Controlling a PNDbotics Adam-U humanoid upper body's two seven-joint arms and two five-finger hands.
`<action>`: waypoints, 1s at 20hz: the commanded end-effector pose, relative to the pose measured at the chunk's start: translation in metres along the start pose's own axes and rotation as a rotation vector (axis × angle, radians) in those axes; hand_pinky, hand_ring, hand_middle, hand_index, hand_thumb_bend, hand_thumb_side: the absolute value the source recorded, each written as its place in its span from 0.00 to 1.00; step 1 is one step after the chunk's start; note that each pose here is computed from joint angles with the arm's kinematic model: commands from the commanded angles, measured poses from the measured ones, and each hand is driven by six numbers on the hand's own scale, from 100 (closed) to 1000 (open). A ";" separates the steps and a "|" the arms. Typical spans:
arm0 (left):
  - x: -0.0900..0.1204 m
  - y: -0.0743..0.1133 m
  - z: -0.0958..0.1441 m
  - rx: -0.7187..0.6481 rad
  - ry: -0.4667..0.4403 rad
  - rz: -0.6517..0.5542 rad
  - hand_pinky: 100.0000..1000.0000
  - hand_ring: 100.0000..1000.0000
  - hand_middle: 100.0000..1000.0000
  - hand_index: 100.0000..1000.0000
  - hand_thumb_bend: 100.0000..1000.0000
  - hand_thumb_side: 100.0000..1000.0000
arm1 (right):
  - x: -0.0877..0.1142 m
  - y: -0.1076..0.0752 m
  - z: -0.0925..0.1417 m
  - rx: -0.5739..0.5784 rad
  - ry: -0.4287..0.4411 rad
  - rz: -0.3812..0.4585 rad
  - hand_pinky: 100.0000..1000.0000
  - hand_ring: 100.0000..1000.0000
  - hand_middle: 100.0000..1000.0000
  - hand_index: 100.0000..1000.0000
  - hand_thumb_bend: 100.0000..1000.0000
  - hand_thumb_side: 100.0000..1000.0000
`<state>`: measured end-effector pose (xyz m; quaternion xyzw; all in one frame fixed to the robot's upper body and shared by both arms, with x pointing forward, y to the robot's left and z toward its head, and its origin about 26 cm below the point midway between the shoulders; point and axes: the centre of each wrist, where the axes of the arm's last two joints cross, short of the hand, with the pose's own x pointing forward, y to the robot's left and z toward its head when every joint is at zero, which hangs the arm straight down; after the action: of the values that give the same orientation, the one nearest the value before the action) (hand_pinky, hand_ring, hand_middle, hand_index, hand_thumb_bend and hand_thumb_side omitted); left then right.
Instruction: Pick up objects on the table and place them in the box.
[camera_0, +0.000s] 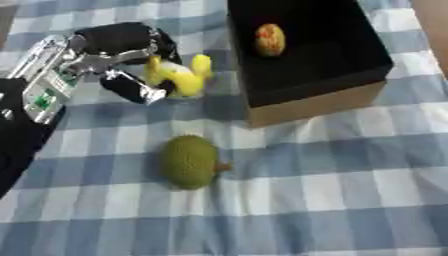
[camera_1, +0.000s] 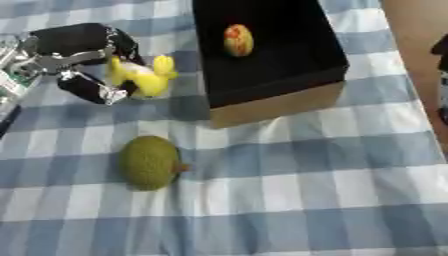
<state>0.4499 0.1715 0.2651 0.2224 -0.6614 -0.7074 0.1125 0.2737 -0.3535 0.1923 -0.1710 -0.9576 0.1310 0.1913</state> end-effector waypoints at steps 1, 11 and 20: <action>-0.002 0.037 0.013 0.086 -0.006 -0.062 0.50 0.59 0.45 0.59 0.00 0.17 | 0.003 -0.005 -0.005 0.012 -0.020 0.015 0.96 1.00 0.33 0.99 0.00 0.41; 0.019 0.098 -0.014 0.229 -0.127 -0.041 0.50 0.60 0.45 0.61 0.00 0.18 | 0.003 -0.006 -0.005 0.008 -0.016 0.018 0.96 1.00 0.34 0.99 0.00 0.41; 0.031 0.117 -0.042 0.243 -0.233 -0.011 0.51 0.60 0.45 0.62 0.00 0.19 | 0.003 -0.004 -0.004 0.011 -0.014 0.009 0.96 1.00 0.34 0.99 0.00 0.41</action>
<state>0.4311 0.1100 0.3580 0.1519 -0.7428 -0.6518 0.0202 0.2731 -0.3543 0.1915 -0.1723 -0.9569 0.1304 0.1941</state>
